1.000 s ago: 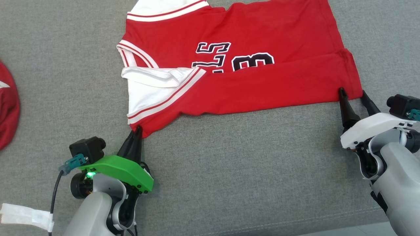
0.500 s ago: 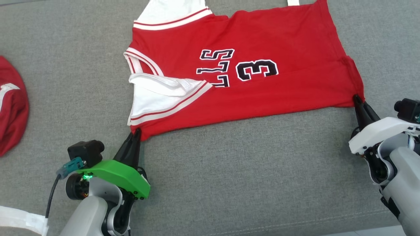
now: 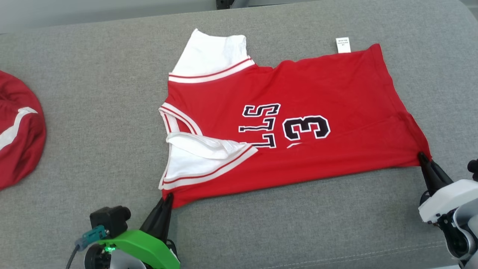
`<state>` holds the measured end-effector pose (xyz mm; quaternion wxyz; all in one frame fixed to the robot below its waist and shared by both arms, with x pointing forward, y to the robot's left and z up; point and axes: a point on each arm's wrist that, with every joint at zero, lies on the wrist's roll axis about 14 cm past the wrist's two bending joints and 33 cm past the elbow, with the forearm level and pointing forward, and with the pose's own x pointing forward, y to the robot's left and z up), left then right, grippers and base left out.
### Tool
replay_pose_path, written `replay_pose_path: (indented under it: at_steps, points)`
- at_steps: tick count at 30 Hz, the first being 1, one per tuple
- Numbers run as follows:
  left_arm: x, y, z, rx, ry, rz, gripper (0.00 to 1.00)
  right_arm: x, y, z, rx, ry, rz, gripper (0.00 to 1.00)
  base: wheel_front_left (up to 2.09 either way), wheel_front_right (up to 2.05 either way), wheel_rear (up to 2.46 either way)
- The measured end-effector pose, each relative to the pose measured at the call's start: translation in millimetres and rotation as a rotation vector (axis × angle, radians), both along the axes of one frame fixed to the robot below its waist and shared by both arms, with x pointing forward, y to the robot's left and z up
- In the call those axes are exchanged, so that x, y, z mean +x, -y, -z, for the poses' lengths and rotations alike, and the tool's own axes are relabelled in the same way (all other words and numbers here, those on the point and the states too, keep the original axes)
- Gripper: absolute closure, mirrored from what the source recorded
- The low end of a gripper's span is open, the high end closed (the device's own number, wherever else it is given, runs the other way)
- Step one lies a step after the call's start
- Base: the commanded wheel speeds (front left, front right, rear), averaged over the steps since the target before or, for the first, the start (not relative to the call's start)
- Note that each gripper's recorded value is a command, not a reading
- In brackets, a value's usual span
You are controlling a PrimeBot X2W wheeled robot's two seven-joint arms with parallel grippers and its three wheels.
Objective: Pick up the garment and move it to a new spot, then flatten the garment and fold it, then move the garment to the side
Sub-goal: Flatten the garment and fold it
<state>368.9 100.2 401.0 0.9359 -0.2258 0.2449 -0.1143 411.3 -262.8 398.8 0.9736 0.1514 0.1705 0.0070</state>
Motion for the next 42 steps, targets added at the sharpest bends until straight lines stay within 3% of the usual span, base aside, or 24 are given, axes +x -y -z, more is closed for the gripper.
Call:
replay_pose_path:
  at_steps: [15, 16, 17, 18, 19, 20, 21, 31, 35, 42]
  points:
    - [-49.0, 9.8, 12.6, -0.047, -0.137, -0.026, 1.0, -43.8, 15.5, 11.3, -0.06, -0.044, 0.004, 0.97, 0.0, 0.0, 0.0]
    - [-49.7, 10.0, 13.1, -0.046, -0.14, -0.026, 1.0, -45.1, 15.6, 11.8, -0.065, -0.046, 0.003, 0.7, 0.0, 0.0, 0.0]
    - [-50.2, 9.7, 13.8, -0.044, -0.145, -0.027, 1.0, -45.7, 16.4, 11.7, -0.075, -0.046, 0.0, 0.15, 0.0, 0.0, 0.0]
    - [-50.9, 10.1, 14.4, -0.044, -0.149, -0.026, 0.98, -45.6, 17.1, 10.9, -0.079, -0.043, 0.002, 0.0, 0.0, 0.0, 0.0]
    - [-52.1, 10.6, 15.7, -0.045, -0.161, -0.026, 0.64, -45.1, 17.9, 9.2, -0.081, -0.035, 0.006, 0.0, 0.0, 0.0, 0.0]
    - [-53.2, 11.1, 16.6, -0.042, -0.168, -0.024, 0.18, -44.0, 18.7, 6.5, -0.082, -0.024, 0.012, 0.0, 0.0, 0.0, 0.0]
    - [-53.7, 10.2, 17.2, -0.037, -0.172, -0.026, 0.0, -42.8, 20.9, 2.5, -0.082, -0.01, 0.022, 0.0, 0.0, 0.0, 0.0]
    - [-19.7, -13.0, -8.6, 0.02, -0.046, -0.071, 0.0, -27.8, 18.6, -44.2, -0.112, 0.166, 0.037, 0.0, 0.0, 0.0, 0.0]
    - [40.5, -8.3, -43.9, 0.071, 0.118, -0.02, 0.0, -16.4, -2.8, -54.7, -0.101, 0.22, -0.004, 0.0, 0.0, 0.0, 0.0]
    - [132.6, -0.7, -84.6, 0.158, 0.225, 0.086, 0.0, -2.1, -12.8, -54.6, -0.107, 0.232, -0.037, 0.0, 0.0, 0.0, 0.0]
